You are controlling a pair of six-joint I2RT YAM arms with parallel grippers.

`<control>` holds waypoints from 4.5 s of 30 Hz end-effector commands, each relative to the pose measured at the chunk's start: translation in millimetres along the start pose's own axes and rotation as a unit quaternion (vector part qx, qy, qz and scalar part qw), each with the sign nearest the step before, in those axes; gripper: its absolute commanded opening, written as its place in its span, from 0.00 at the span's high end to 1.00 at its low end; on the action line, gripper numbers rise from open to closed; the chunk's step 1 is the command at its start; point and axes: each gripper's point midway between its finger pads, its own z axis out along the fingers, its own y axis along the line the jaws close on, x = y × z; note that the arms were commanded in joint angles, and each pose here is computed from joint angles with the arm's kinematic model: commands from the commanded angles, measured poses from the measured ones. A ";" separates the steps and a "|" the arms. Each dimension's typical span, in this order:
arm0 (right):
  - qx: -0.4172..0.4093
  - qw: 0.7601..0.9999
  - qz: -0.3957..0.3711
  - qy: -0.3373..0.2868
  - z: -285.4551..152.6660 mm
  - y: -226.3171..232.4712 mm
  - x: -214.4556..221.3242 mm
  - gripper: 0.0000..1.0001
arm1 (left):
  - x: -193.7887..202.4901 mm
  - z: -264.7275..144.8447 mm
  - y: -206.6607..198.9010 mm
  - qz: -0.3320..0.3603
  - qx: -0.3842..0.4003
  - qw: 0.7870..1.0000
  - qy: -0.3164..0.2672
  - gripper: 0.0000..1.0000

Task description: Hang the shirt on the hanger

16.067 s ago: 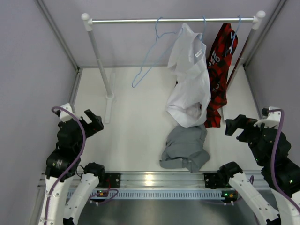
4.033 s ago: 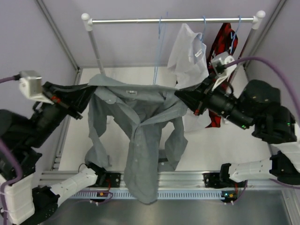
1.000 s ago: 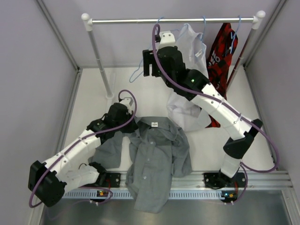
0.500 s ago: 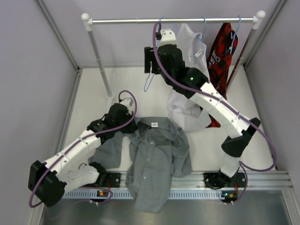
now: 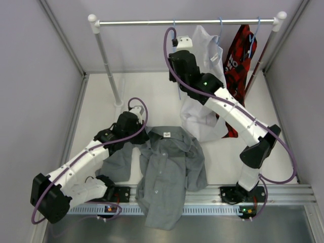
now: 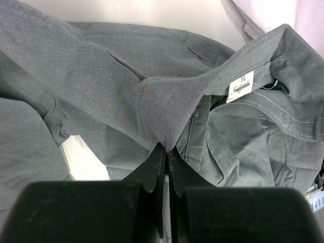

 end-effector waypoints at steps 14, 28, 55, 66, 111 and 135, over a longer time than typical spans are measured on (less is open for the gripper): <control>0.009 1.000 -0.005 -0.017 -13.3 -26.1 -12.9 0.85 | -3.4 -2.9 -5.8 -0.005 0.015 1.000 -0.006 1.00; 0.014 0.999 -0.024 -0.022 -19.6 -33.5 -17.3 1.00 | -3.9 -2.4 -5.1 -0.005 0.013 1.000 -0.007 1.00; -0.006 0.994 -0.021 -0.110 -63.3 -48.4 -88.0 1.00 | -2.5 -2.4 -7.0 -0.005 0.018 1.000 -0.004 1.00; -0.022 0.990 -0.019 -0.139 -70.9 -50.7 -112.0 1.00 | -2.2 -2.8 -6.6 -0.005 0.017 1.000 -0.004 1.00; -0.415 0.906 -0.034 0.076 -283.2 -52.4 140.0 1.00 | -55.6 -15.0 -23.5 -0.024 0.010 0.998 -0.061 1.00; -0.420 0.906 0.021 0.052 -207.5 -8.6 154.1 1.00 | -58.2 -32.2 -61.4 -0.003 0.100 0.994 -0.035 1.00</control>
